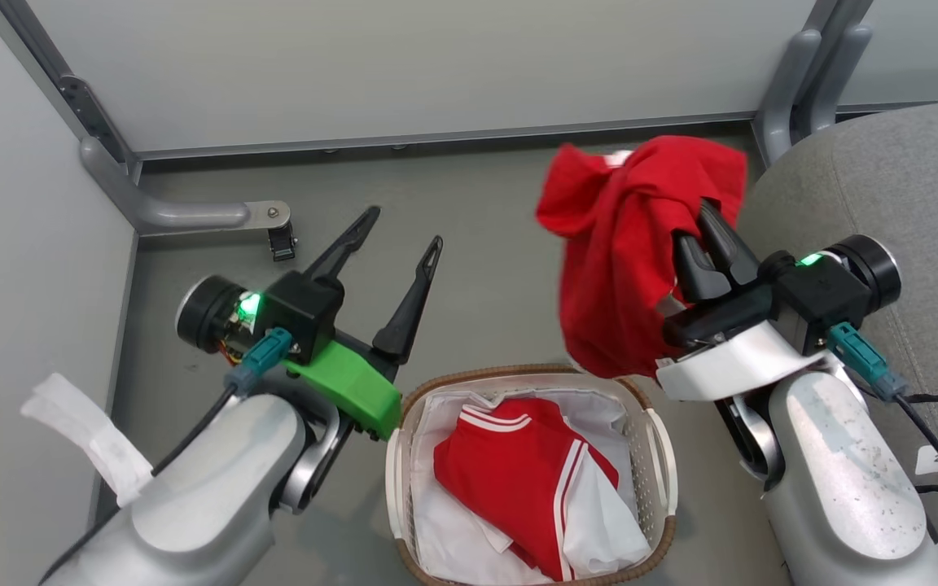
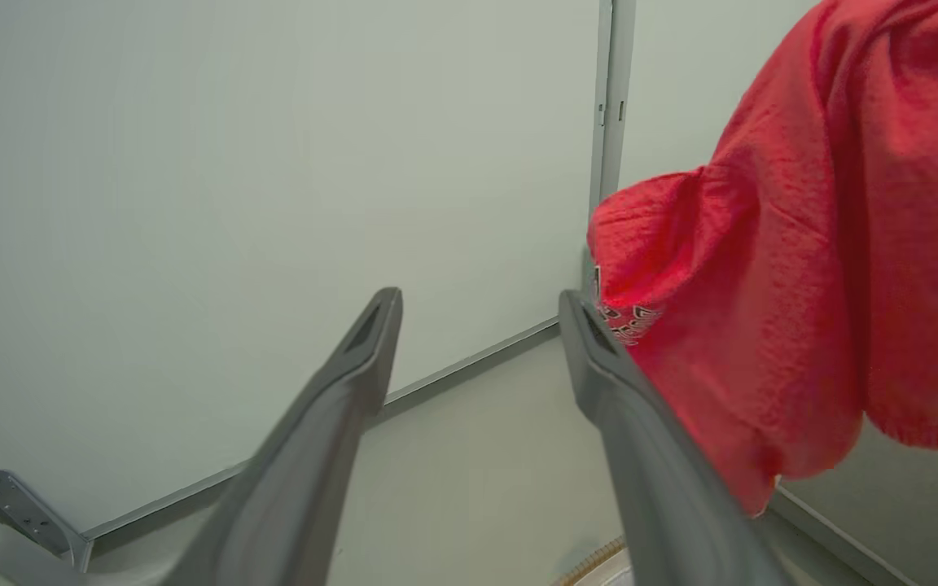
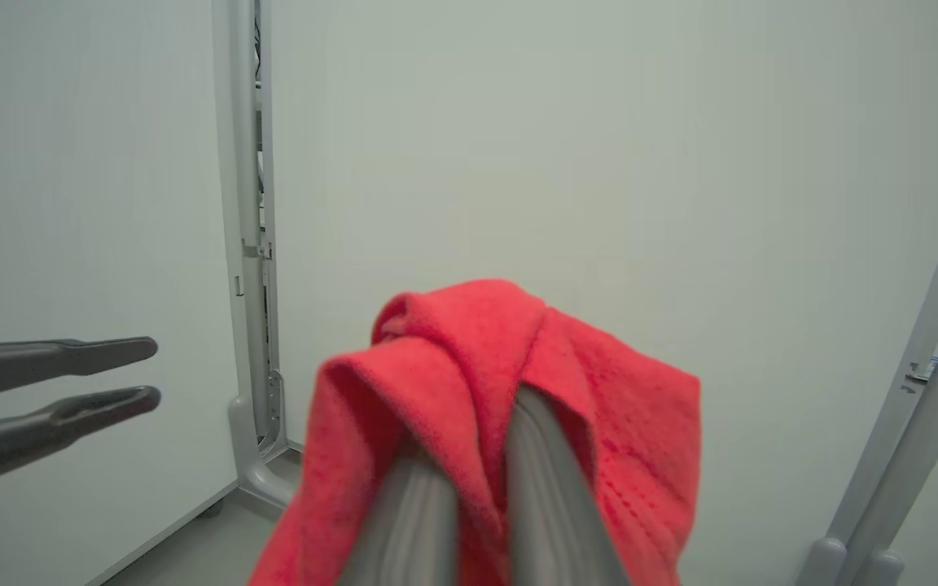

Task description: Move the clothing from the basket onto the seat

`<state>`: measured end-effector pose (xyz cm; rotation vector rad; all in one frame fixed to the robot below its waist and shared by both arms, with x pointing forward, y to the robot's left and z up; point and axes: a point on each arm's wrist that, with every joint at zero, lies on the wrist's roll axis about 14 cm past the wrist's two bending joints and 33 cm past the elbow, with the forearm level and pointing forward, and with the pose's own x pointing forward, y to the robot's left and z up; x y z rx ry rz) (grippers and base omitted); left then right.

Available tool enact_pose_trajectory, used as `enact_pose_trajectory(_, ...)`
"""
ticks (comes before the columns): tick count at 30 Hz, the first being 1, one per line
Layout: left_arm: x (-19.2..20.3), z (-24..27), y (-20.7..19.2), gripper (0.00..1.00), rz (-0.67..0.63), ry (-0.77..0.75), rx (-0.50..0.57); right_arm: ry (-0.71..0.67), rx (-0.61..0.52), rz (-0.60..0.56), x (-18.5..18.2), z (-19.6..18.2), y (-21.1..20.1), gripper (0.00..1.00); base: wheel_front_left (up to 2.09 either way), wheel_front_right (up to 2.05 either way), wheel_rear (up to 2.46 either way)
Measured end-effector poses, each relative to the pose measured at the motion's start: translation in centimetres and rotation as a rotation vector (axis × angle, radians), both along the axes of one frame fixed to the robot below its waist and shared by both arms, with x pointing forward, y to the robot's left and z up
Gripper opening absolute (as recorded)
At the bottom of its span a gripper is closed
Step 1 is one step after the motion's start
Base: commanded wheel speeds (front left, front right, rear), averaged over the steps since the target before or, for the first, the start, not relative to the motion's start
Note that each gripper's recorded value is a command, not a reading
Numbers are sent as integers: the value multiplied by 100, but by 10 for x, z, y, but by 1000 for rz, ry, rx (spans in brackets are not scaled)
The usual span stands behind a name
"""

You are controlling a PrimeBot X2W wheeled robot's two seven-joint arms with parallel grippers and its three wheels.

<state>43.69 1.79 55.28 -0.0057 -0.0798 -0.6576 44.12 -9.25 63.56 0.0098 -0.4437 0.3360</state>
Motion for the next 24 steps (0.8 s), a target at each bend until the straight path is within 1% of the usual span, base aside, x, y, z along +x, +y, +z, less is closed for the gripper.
enact_pose_trajectory(10,-31,-34,-5,100,36,109,-105,44,-9,-101,2,-16,-32,0,0,0,0)
enact_pose_trajectory(19,-39,-49,-2,100,48,135,-109,52,-14,-153,1,-19,-49,0,0,0,0)
enact_pose_trajectory(24,-40,-56,-9,100,26,142,-95,54,-31,-195,-2,-20,-63,0,0,0,0)
